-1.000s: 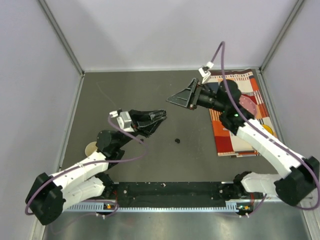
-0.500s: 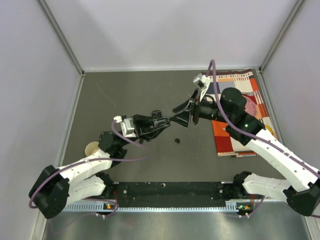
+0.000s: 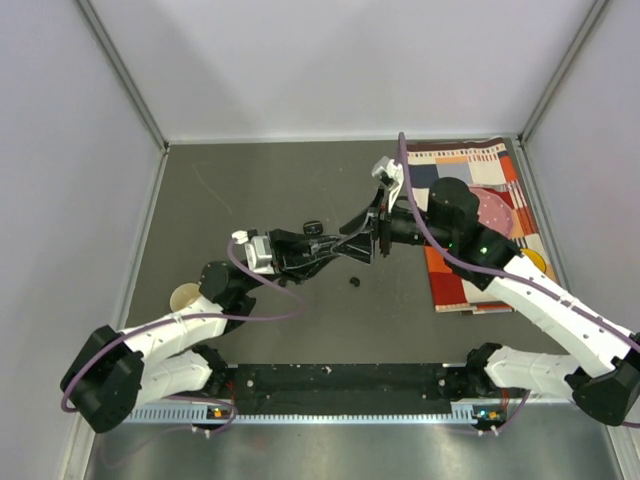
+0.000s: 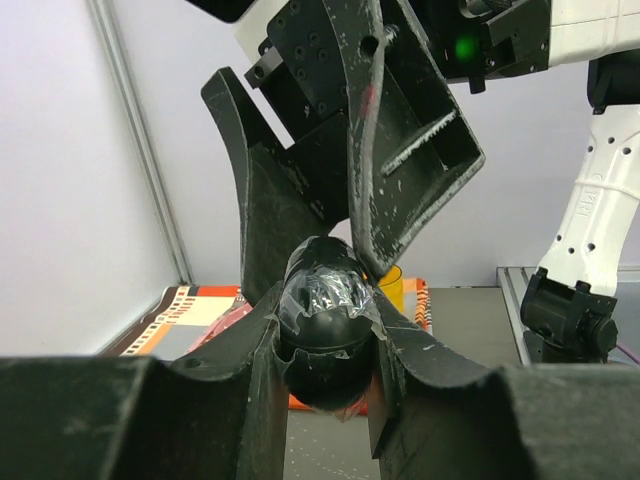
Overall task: Insert the wireless bluetooth earbuds into the charging case
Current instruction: Open the charging case.
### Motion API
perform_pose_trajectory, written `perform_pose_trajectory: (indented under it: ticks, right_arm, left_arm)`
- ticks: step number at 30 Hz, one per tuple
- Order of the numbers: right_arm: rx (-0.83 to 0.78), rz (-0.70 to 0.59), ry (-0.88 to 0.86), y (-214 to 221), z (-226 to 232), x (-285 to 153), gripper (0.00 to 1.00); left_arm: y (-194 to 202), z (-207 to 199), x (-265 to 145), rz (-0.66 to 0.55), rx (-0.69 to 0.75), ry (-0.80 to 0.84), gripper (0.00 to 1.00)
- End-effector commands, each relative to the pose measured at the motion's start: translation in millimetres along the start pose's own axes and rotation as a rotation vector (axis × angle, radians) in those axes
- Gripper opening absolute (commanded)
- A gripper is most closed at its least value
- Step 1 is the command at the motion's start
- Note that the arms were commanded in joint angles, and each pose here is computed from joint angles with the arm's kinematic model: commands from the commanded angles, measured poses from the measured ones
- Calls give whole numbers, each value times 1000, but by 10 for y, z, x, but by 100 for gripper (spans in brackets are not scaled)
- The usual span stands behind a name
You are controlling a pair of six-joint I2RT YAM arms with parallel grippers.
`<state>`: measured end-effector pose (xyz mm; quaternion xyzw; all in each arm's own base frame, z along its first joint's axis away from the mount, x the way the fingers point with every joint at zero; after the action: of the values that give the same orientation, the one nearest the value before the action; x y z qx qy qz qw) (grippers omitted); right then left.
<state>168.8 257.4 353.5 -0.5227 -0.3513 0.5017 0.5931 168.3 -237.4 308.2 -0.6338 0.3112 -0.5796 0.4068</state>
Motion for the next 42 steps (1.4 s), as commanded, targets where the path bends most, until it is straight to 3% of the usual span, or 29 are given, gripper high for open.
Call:
perform_pose_trajectory:
  ticks: [1,15,26,36,42]
  right_arm:
    - [-47,7,-53,-58,80,22,61]
    - [-19,-25,168,-122,-183,70,60]
    - [44,-110,179,-237,-196,85,60]
    - [132,-138,206,-230,-257,115,62]
    - [141,-162,173,-302,-197,93,64]
  left_arm:
    - [-328,-103,59,-148,105,73,0]
    - [-326,-304,30,-96,87,214,0]
    - [-275,-390,-25,-42,63,263,0]
    - [-258,-388,-46,-33,56,248,0]
    - [-239,-250,-59,-42,67,122,0]
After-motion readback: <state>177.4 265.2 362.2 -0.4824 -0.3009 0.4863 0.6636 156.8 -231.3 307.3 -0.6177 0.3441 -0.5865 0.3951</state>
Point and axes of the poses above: each gripper's point midway between its finger pads, its own x axis out along the fingers, its own z axis along the line the jaws close on, y = z × x, the point moved 6 cm from there along -x, back along the fingers, and after that the axes turned 10 degrees about -x, right-handed, at the moved point
